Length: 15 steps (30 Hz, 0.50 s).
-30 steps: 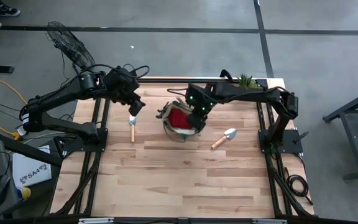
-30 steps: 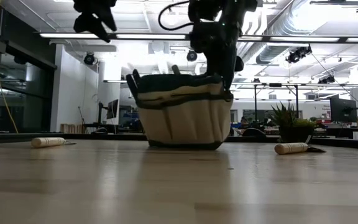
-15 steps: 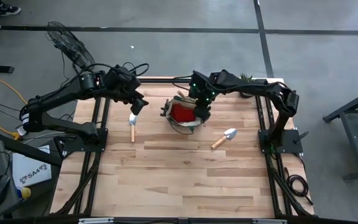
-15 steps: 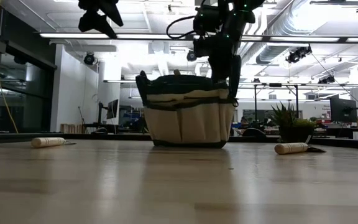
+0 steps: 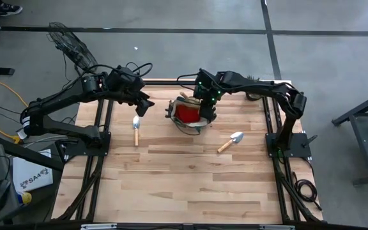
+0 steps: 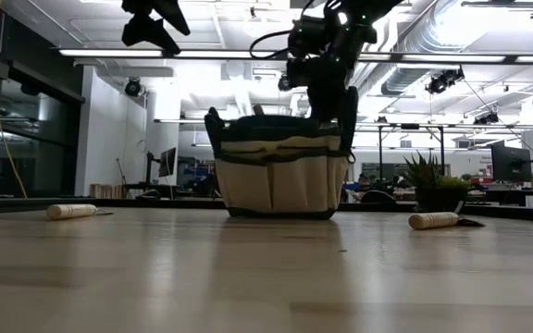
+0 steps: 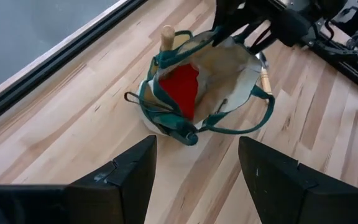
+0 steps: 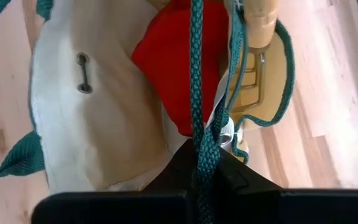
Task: Pick & Place Garden tools in Gardening bag
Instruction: Move the gardening bag to the top center of the table
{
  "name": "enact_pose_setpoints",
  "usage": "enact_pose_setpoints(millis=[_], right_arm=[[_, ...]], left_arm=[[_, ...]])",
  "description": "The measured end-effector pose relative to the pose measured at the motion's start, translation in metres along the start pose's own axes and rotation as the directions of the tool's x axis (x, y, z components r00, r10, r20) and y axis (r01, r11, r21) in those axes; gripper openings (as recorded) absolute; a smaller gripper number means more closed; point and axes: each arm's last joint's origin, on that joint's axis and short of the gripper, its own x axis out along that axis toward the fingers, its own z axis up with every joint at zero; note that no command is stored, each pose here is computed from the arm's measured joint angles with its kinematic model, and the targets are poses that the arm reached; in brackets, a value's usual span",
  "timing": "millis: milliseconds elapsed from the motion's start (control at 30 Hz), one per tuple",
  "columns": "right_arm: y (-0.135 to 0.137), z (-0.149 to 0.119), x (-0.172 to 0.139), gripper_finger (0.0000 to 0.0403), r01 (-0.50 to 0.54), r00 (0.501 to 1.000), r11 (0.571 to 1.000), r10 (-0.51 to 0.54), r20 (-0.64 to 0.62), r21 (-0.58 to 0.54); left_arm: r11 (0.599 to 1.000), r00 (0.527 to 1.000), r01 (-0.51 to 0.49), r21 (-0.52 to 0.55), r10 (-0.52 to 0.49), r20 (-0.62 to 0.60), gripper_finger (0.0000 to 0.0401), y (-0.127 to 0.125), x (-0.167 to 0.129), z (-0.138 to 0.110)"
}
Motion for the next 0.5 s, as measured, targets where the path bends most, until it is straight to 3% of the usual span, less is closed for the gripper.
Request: enact_pose_setpoints(millis=[300,500], right_arm=[[-0.01,0.002,0.008,0.0004,0.068,0.998,0.996,-0.068,0.007,0.063],[-0.022,0.0,0.005,0.0004,0.102,0.995,0.977,-0.104,0.001,0.188]], left_arm=[[1.0,0.999,0.01,0.005,-0.011,0.031,0.0222,-0.001,0.0,0.003],[1.0,0.999,0.012,0.004,-0.012,0.036,0.0222,-0.001,0.0,0.004]])
